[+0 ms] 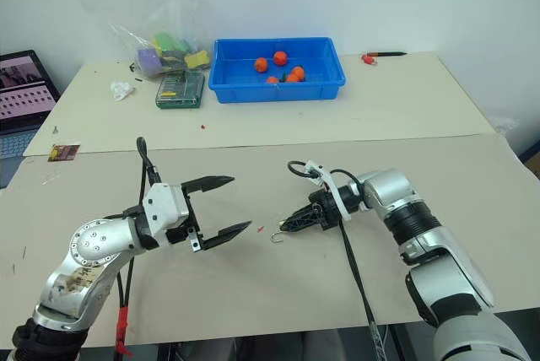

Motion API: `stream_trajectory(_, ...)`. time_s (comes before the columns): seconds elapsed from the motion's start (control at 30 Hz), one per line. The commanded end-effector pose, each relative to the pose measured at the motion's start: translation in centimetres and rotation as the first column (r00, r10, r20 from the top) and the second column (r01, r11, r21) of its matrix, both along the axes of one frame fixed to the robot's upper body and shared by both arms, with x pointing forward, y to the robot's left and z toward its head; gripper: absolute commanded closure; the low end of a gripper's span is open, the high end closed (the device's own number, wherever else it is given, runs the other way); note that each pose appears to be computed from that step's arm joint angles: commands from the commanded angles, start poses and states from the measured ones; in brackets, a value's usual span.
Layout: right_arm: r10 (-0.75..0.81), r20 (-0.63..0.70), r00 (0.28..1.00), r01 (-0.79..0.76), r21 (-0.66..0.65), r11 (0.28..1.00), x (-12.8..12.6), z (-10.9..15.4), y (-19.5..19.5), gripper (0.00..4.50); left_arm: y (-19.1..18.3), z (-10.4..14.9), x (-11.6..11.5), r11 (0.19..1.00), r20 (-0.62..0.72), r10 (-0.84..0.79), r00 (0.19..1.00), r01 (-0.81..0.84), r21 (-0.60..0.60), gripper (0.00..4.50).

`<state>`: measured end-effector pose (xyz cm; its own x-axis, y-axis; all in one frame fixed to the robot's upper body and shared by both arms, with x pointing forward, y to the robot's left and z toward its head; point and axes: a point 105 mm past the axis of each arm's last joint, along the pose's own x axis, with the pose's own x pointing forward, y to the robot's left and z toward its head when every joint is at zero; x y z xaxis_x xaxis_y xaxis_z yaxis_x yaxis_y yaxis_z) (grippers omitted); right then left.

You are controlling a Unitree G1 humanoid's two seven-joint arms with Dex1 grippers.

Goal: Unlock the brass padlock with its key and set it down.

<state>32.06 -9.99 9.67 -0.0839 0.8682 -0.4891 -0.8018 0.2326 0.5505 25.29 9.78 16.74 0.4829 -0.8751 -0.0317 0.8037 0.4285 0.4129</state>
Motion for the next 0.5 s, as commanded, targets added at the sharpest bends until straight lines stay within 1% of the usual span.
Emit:
stream_trajectory(0.03,-0.021,0.075,0.997,0.022,-0.022,1.0,1.1,1.3,-2.2,0.92,-0.6,1.0,-0.2,0.998,-0.002,-0.014,1.0,0.013,-0.059,0.0)
stream_trajectory(0.1,-0.043,0.119,0.992,0.05,-0.055,0.997,1.5,1.9,-4.4,0.18,-0.5,1.3,0.3,0.996,-0.029,-0.004,1.0,0.001,-0.094,0.0)
stream_trajectory(0.13,-0.05,0.143,0.988,0.06,-0.069,0.996,1.6,2.1,-5.4,0.05,-0.5,1.3,0.6,0.994,-0.04,0.006,0.999,-0.011,-0.106,0.0)
stream_trajectory(0.2,-0.072,0.178,0.981,0.088,-0.08,0.993,2.0,2.6,-6.6,0.05,-0.5,1.5,0.9,0.992,-0.053,0.014,0.998,-0.021,-0.121,0.0)
stream_trajectory(0.23,-0.072,0.219,0.973,0.096,-0.098,0.991,2.1,3.0,-7.7,0.05,-0.5,1.4,1.2,0.993,-0.069,0.018,0.997,-0.026,-0.115,0.0)
stream_trajectory(0.33,-0.044,0.33,0.943,0.081,-0.098,0.992,1.8,5.4,-8.9,0.05,-0.5,0.8,1.9,0.997,-0.123,0.024,0.992,-0.033,-0.075,0.0)
stream_trajectory(0.43,0.061,0.496,0.866,-0.014,-0.096,0.995,0.5,7.9,-9.0,0.05,-0.6,0.5,1.7,1.0,-0.146,-0.013,0.989,0.009,-0.026,0.0)
stream_trajectory(0.5,0.133,0.597,0.791,-0.071,-0.127,0.989,-0.8,8.9,-8.7,0.05,0.1,0.3,2.2,1.0,-0.162,0.009,0.987,-0.006,0.019,0.0)
